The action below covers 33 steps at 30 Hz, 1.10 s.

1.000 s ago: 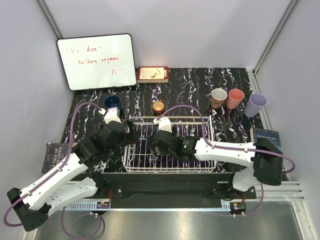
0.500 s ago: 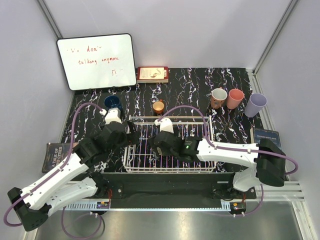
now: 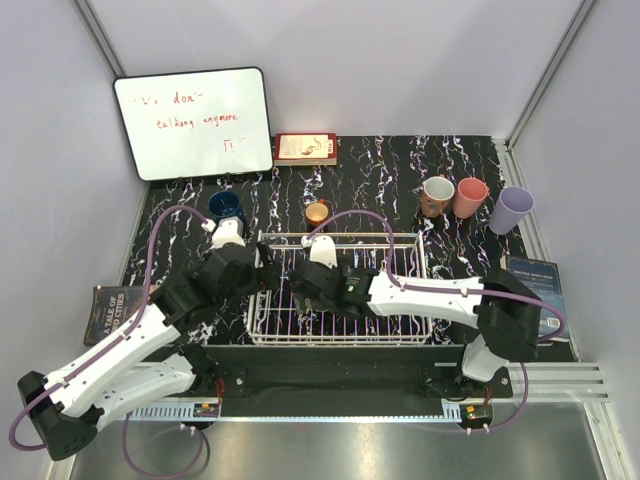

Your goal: Unload the cups from the dish rack

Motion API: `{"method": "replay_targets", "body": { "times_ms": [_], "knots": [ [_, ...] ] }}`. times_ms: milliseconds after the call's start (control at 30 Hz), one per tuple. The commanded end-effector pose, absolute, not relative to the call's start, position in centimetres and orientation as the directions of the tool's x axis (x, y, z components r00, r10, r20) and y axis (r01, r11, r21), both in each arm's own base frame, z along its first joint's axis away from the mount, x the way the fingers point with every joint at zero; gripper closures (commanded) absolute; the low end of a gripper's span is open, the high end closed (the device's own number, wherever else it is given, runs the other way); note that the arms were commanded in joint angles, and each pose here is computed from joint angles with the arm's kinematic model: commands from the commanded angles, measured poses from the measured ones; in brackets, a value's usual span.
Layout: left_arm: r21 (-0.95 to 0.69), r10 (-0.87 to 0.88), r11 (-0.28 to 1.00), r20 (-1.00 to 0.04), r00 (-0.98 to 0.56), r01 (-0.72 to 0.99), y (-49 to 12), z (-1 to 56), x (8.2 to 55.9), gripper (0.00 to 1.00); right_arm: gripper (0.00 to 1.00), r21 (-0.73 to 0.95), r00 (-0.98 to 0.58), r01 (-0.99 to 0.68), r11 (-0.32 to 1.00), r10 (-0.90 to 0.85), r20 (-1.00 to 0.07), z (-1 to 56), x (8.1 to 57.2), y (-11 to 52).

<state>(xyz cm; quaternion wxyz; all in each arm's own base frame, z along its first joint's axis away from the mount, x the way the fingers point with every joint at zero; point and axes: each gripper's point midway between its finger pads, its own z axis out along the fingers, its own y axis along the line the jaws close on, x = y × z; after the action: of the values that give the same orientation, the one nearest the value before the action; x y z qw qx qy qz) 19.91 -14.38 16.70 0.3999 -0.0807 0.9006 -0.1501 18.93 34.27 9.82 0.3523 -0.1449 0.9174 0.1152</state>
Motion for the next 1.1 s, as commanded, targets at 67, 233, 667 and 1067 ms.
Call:
{"method": "replay_targets", "body": {
  "times_ms": [67,233,667,1067],
  "knots": [
    [-0.393,-0.308,0.919,-0.7,-0.644,-0.013,-15.1,17.5,20.2,0.02,0.03,0.105,-0.712,-0.259,0.96,-0.116,-0.692,10.1,20.1,34.6],
    [-0.385,-0.303,0.923,-0.69,-0.657,-0.021,-15.3,16.7,20.2,0.02,0.01,0.081,-0.715,-0.278,0.957,-0.149,-0.683,9.3,20.0,34.5],
    [-0.381,-0.295,0.925,-0.69,-0.661,-0.016,-15.4,16.7,20.2,0.02,0.41,0.083,-0.739,-0.285,0.955,-0.163,-0.654,8.4,19.0,33.4],
    [-0.385,-0.296,0.923,-0.687,-0.663,-0.013,-15.6,16.9,20.3,0.02,0.41,0.072,-0.739,-0.266,0.961,-0.155,-0.655,9.0,18.4,31.3]
  ]
}}
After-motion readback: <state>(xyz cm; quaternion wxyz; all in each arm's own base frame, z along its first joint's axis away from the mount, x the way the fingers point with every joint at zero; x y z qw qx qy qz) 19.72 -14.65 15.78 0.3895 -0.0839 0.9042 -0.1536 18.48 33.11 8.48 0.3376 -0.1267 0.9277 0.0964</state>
